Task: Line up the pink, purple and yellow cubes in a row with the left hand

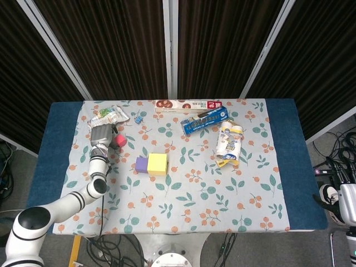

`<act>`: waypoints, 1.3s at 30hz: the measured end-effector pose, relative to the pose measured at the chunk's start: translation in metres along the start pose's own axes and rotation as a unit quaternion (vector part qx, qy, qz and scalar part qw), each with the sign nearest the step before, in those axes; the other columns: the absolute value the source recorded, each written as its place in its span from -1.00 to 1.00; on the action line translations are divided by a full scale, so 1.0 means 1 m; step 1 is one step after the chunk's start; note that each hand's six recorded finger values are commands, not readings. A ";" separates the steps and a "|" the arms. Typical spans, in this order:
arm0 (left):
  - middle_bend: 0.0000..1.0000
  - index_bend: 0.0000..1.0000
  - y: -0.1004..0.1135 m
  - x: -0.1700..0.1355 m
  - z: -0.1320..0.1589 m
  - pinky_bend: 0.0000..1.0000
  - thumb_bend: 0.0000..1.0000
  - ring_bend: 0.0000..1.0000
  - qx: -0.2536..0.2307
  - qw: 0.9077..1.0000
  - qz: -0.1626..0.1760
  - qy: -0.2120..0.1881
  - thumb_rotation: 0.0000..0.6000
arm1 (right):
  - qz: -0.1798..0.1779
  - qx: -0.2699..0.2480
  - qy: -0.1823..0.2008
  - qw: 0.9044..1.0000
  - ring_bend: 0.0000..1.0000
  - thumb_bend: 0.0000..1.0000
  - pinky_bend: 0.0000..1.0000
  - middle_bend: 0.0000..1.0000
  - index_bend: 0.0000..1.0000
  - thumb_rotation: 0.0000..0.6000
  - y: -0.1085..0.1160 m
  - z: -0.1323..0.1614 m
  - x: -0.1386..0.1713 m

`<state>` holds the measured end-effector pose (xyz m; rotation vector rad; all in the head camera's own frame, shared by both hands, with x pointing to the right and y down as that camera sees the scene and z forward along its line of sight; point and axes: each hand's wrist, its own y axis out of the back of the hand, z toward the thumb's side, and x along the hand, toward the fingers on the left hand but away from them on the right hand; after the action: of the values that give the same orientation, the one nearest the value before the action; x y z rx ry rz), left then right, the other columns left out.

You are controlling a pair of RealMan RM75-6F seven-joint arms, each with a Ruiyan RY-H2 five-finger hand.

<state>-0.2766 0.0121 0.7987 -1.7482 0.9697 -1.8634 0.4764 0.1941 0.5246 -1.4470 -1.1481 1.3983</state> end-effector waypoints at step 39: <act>0.09 0.36 0.007 -0.017 0.010 -0.30 -0.34 -0.01 -0.007 0.998 0.008 -0.063 1.00 | -0.003 -0.005 0.001 1.000 -0.96 -1.00 -0.73 -0.65 -0.84 1.00 0.001 -0.002 0.001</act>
<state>-0.2661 0.0169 0.7817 -1.8368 0.9486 -1.7179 0.4783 0.1943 0.5233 -1.4500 -1.1580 1.3882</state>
